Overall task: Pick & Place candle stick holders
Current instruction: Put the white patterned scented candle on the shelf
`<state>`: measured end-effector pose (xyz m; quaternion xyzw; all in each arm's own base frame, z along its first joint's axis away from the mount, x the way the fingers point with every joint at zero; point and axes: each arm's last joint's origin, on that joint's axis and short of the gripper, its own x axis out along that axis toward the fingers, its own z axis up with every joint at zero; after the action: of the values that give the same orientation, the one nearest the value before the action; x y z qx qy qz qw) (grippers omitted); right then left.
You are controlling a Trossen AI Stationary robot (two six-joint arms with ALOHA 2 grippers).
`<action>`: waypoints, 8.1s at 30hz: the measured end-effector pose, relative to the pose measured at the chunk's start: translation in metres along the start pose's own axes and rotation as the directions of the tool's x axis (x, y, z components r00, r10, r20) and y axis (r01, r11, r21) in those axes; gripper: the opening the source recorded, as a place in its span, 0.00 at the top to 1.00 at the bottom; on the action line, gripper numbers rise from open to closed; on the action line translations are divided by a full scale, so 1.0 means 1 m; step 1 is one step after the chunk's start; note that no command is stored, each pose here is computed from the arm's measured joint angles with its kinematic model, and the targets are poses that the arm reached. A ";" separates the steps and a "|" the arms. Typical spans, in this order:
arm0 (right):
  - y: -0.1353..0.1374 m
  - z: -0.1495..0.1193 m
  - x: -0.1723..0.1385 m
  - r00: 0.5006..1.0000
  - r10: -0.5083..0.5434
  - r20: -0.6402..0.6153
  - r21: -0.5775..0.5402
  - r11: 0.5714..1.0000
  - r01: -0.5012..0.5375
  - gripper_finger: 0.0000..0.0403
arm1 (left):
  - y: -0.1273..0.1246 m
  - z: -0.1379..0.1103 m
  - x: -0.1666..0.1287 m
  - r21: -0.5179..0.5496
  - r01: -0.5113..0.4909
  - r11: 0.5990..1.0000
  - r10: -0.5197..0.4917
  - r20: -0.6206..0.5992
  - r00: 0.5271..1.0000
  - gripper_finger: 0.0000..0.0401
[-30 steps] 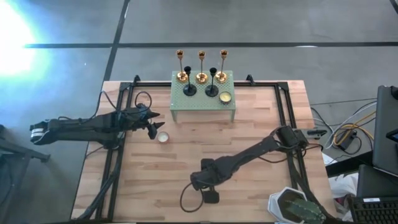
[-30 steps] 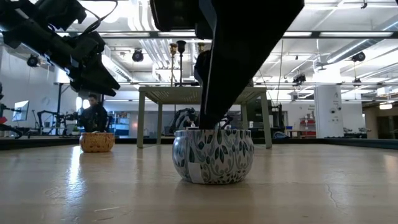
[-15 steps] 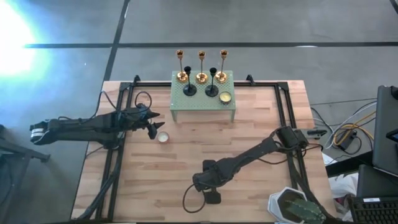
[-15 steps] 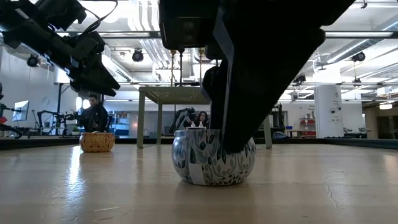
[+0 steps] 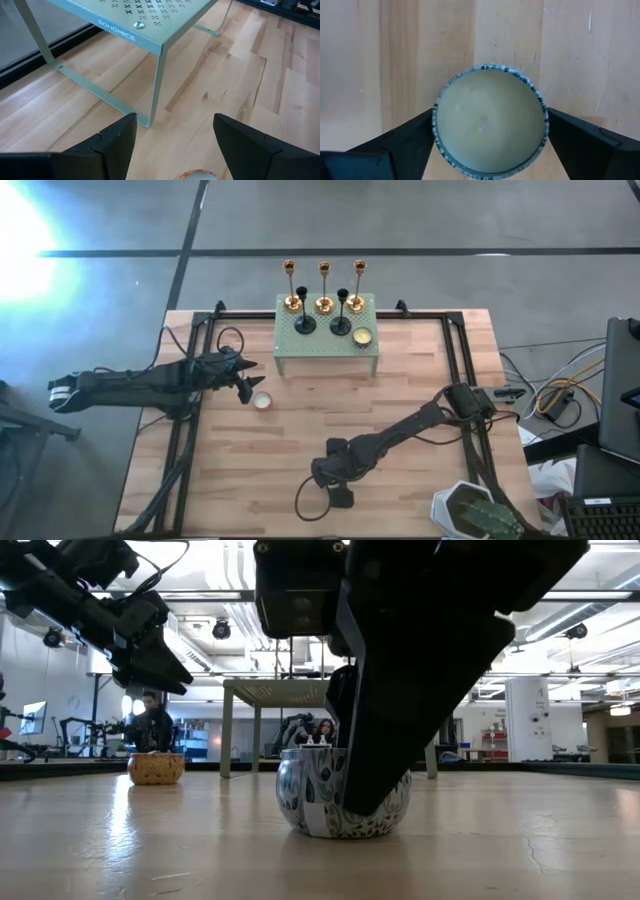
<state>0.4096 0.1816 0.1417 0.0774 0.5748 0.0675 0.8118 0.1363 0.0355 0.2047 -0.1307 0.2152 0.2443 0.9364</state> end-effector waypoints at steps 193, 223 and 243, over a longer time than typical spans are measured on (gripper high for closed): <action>-0.279 0.082 -0.205 0.919 -0.394 -0.018 0.794 0.552 0.253 0.29 | 0.000 -0.003 0.003 -0.032 0.012 0.999 -0.011 0.017 1.000 0.33; -0.280 0.081 -0.199 0.919 -0.393 -0.023 0.779 0.569 0.263 0.25 | 0.000 -0.004 0.003 -0.033 0.013 0.999 -0.013 0.006 1.000 0.33; -0.281 0.081 -0.200 0.922 -0.386 -0.020 0.761 0.593 0.265 0.10 | 0.000 -0.004 0.003 -0.031 0.011 0.999 -0.011 0.000 1.000 0.33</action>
<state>0.4256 -0.1373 0.2953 0.3035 0.4936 -0.3313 0.7447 0.1369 0.0354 0.1996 -0.1467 0.2105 0.2423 0.9357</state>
